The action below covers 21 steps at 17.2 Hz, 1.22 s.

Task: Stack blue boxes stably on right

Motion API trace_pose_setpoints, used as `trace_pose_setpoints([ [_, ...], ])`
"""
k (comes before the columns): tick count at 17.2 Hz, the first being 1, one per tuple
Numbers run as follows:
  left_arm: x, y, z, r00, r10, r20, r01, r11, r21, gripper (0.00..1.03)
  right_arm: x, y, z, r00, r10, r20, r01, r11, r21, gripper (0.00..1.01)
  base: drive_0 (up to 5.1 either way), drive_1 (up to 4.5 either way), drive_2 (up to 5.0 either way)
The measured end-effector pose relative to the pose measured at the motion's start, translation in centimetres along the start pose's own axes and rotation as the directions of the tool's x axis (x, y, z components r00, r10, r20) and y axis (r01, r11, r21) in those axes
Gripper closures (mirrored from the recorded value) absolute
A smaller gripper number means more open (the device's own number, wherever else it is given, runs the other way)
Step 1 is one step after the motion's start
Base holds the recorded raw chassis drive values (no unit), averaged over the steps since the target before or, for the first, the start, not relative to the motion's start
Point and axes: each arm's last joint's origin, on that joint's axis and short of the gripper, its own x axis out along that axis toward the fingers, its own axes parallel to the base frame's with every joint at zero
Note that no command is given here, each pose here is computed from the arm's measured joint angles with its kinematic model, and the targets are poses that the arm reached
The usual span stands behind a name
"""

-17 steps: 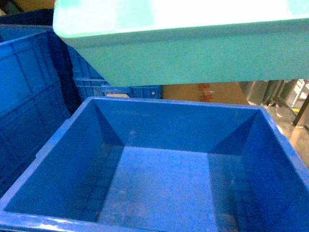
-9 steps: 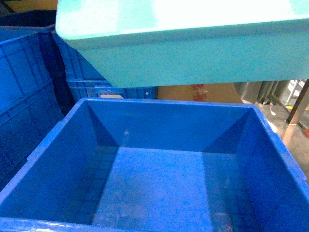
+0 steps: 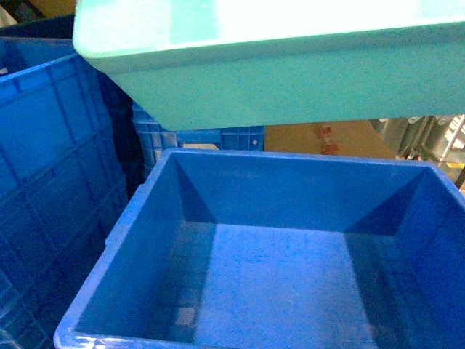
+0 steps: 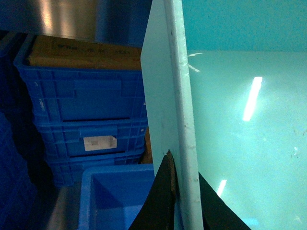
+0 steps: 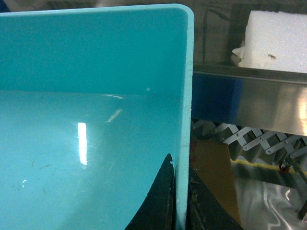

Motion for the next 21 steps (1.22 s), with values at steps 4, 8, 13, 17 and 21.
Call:
trace_pose_setpoints([
  [4, 0.0, -0.1, 0.0, 1.000, -0.003, 0.000, 0.003, 1.0000, 0.001, 1.01, 0.0, 0.0, -0.1, 1.000, -0.006, -0.010, 0.006, 1.0000, 0.001, 0.99, 0.0, 0.00, 0.0],
  [8, 0.0, -0.1, 0.0, 1.000, -0.003, -0.001, 0.003, 1.0000, 0.002, 1.01, 0.0, 0.0, -0.2, 1.000, -0.006, -0.010, 0.006, 1.0000, 0.002, 0.99, 0.0, 0.00, 0.0],
  [13, 0.0, -0.1, 0.0, 1.000, -0.003, -0.001, 0.003, 1.0000, 0.001, 1.01, 0.0, 0.0, -0.2, 1.000, -0.006, -0.010, 0.006, 1.0000, 0.001, 0.99, 0.0, 0.00, 0.0],
  [17, 0.2, 0.0, -2.1, 0.992, -0.010, -0.124, 0.008, 0.9998, -0.017, 1.01, -0.8, 0.2, -2.3, 0.989, -0.004, -0.147, 0.006, 0.9999, 0.013, 0.99, 0.0, 0.00, 0.0],
  [21, 2.0, 0.3, -6.5, 0.959, -0.004, -0.283, -0.009, 0.9991, -0.042, 1.01, -0.4, 0.1, -6.6, 0.955, -0.020, -0.295, 0.014, 0.9997, -0.022, 0.99, 0.0, 0.00, 0.0],
])
